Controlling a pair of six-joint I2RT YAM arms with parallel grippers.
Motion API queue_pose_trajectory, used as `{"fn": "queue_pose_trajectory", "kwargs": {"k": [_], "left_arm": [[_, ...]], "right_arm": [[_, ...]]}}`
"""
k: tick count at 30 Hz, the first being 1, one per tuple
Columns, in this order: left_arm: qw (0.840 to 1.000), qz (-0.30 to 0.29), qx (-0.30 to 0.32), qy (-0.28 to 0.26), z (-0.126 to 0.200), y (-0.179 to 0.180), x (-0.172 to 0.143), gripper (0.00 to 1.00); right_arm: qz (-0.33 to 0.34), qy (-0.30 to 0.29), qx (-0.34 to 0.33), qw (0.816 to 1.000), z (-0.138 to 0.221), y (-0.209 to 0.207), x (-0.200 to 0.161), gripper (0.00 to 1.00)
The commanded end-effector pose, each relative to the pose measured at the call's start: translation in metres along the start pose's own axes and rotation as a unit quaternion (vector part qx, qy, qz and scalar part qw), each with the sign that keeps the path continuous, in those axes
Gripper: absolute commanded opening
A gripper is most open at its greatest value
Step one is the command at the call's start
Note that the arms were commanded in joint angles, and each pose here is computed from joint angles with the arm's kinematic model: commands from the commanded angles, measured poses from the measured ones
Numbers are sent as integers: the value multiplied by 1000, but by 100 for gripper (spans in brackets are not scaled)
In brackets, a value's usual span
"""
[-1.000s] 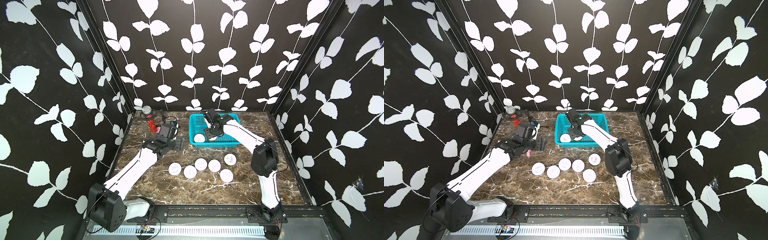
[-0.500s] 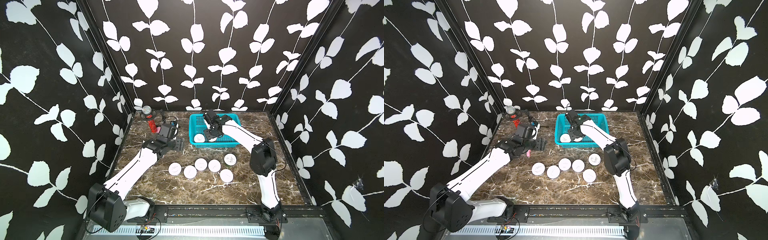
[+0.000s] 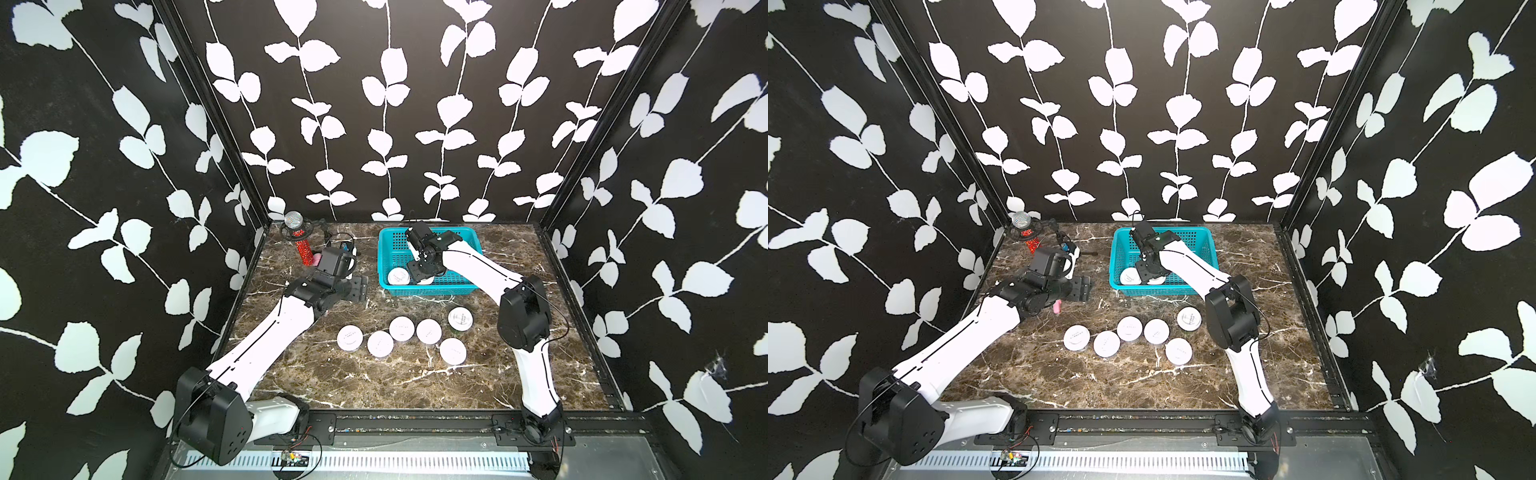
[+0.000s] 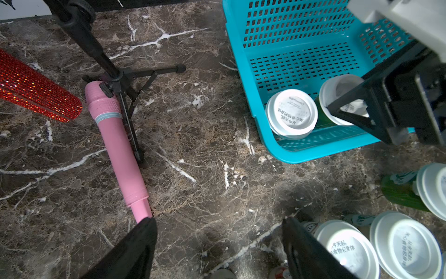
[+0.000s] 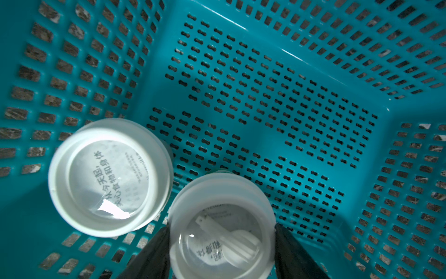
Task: Put the yogurt in the basket
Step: Place the yogurt in the basket.
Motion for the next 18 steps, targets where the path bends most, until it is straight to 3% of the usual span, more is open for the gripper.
{"fn": "queue_pose_trajectory", "kwargs": {"k": [1, 12, 18], "left_arm": [[1000, 0, 1, -18, 13, 2, 7, 82], [1000, -1, 1, -18, 14, 2, 8, 82], [1000, -4, -1, -8, 14, 2, 6, 83]], "right_arm": [[4, 19, 6, 1000, -9, 6, -7, 66], [3, 14, 19, 1000, -2, 8, -6, 73], [-3, -23, 8, 1000, 25, 1, -1, 75]]}}
Point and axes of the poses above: each gripper's point midway between its finger pads, its own z axis back along the fingers, its own y axis along the line the jaws close on, x = y × z, the point moved 6 cm from there along z, back along the fingers, and after that the axes turned 6 degrees about z, right-handed, at the moved point
